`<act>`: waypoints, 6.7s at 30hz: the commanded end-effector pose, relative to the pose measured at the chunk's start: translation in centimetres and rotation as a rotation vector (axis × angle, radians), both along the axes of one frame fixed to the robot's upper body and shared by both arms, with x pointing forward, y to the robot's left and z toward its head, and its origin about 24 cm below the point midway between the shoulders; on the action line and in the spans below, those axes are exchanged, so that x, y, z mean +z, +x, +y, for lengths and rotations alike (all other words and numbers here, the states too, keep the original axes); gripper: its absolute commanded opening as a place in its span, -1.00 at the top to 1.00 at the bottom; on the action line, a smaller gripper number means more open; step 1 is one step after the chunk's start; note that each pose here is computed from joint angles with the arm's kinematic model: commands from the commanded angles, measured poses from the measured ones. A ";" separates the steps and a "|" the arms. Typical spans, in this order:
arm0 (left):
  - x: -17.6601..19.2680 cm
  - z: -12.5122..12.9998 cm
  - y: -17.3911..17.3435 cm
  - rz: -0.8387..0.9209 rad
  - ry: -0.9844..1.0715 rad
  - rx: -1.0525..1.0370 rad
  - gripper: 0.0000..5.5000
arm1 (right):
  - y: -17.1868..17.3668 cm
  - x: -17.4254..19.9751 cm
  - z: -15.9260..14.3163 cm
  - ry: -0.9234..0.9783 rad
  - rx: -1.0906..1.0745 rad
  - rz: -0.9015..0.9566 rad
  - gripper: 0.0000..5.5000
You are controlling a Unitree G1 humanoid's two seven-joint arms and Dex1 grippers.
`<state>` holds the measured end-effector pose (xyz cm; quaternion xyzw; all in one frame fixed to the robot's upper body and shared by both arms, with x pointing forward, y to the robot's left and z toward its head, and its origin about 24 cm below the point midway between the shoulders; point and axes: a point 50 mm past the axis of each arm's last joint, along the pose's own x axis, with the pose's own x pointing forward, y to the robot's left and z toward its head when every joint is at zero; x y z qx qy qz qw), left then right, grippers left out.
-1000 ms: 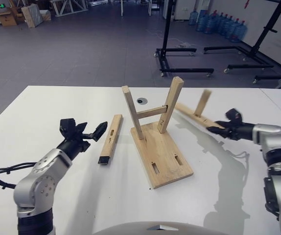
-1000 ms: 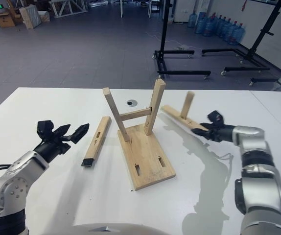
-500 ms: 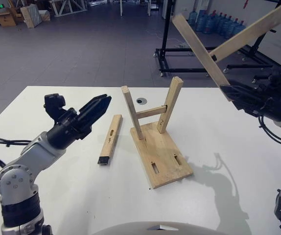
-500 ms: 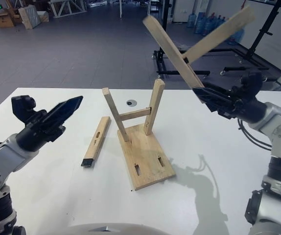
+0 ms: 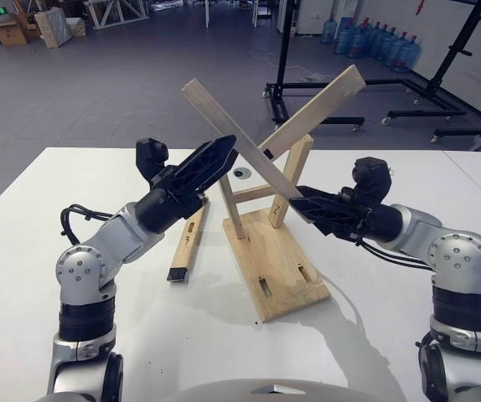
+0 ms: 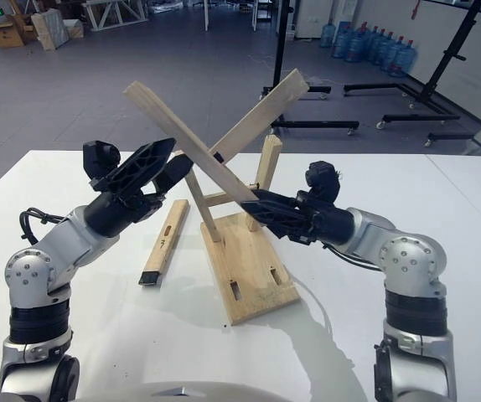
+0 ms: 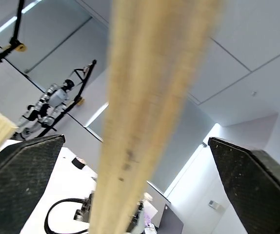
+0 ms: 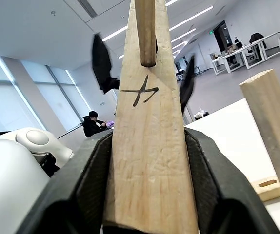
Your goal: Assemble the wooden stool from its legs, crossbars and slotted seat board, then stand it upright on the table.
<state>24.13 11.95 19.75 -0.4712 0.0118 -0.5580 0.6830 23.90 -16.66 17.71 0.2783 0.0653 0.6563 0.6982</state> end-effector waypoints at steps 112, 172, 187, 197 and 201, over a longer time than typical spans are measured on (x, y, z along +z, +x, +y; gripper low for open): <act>-5.7 0.7 1.5 -0.427 0.625 -0.022 0.24 | 1.6 -12.5 -4.9 -1.132 -0.225 -0.266 -0.73; -16.6 2.3 -3.0 -0.506 1.087 -0.217 0.24 | -0.1 -14.6 -2.5 -1.064 -0.176 -0.214 -0.73; -16.3 2.3 -2.3 -0.535 1.119 -0.185 -0.60 | -0.1 -14.7 -2.4 -1.063 -0.173 -0.208 -0.73; -9.4 7.6 -2.1 -0.542 1.189 0.122 -0.93 | -0.2 -14.7 -3.0 -1.063 -0.213 -0.190 -0.73; -7.5 8.5 -4.6 -0.473 1.189 0.179 -0.93 | -0.6 -15.0 -3.4 -1.069 -0.230 -0.174 -0.73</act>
